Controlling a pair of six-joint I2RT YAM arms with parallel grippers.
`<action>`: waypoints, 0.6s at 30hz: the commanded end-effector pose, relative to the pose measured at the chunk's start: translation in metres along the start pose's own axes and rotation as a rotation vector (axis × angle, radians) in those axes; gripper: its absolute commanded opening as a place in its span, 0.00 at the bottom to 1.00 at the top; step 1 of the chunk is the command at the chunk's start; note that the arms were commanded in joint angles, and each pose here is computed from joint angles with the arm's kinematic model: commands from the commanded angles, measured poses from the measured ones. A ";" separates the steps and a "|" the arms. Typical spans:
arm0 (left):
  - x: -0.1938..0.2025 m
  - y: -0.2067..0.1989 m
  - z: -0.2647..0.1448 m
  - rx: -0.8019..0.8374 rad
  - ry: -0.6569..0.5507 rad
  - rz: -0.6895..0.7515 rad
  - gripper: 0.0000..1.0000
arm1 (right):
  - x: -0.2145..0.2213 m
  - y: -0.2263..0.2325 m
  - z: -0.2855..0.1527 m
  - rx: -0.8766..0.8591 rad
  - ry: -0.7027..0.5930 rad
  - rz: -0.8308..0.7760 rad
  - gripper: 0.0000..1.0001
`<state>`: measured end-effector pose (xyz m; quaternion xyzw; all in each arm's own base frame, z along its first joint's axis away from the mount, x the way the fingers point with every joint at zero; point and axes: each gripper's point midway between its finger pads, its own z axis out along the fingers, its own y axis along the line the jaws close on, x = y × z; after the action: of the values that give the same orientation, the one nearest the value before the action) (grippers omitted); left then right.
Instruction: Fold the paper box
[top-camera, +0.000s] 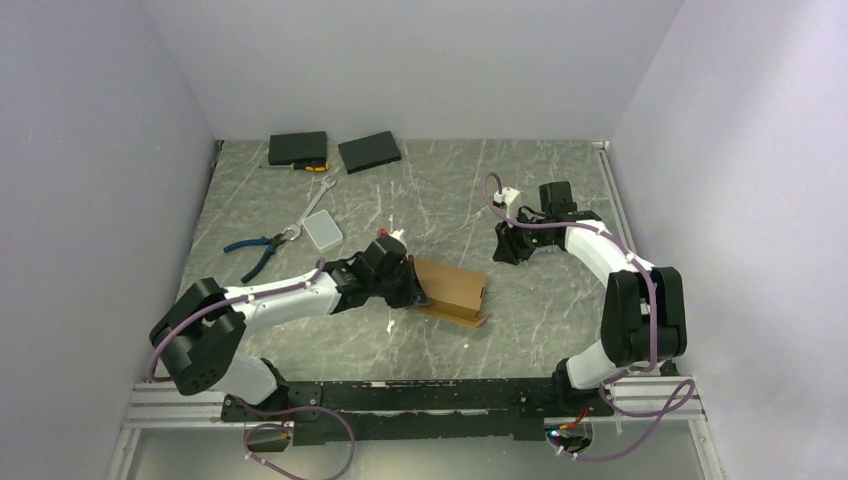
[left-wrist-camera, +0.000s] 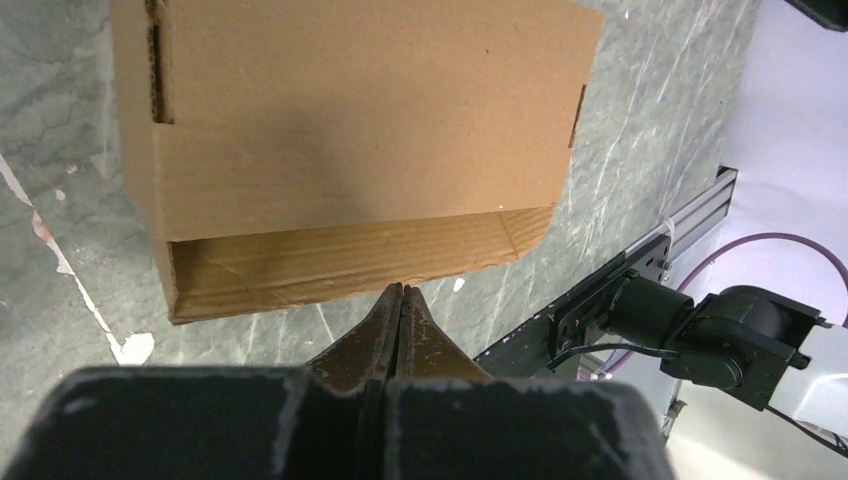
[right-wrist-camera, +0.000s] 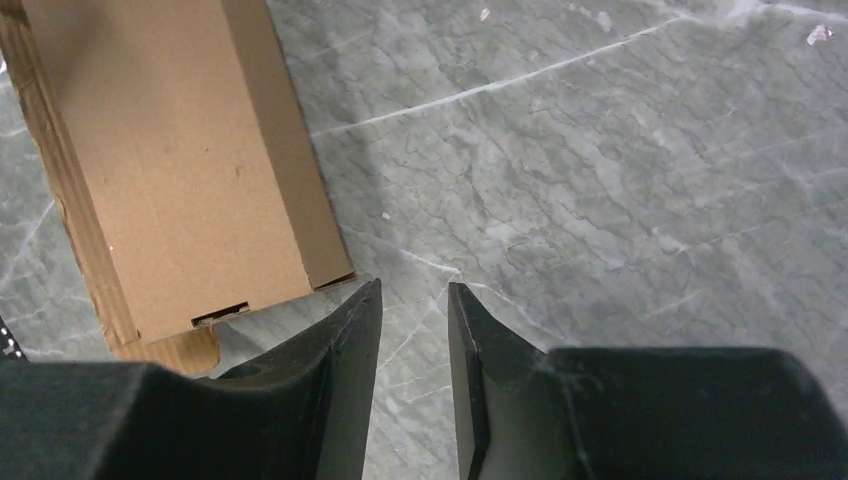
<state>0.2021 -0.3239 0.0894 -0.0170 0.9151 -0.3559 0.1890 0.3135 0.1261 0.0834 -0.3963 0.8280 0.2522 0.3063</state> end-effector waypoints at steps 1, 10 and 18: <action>-0.011 -0.019 -0.004 -0.021 -0.044 -0.002 0.00 | -0.022 -0.010 -0.006 0.043 -0.057 -0.004 0.33; -0.005 -0.006 -0.002 -0.132 0.008 0.005 0.00 | -0.017 -0.022 -0.004 0.101 -0.029 0.031 0.32; 0.000 0.001 0.009 -0.181 0.056 0.004 0.00 | -0.005 -0.022 0.010 0.089 0.021 0.060 0.31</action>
<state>0.2013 -0.3237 0.0817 -0.0237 0.9447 -0.2827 0.1643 0.3242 0.1185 0.0692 -0.3583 0.8563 0.2289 0.2934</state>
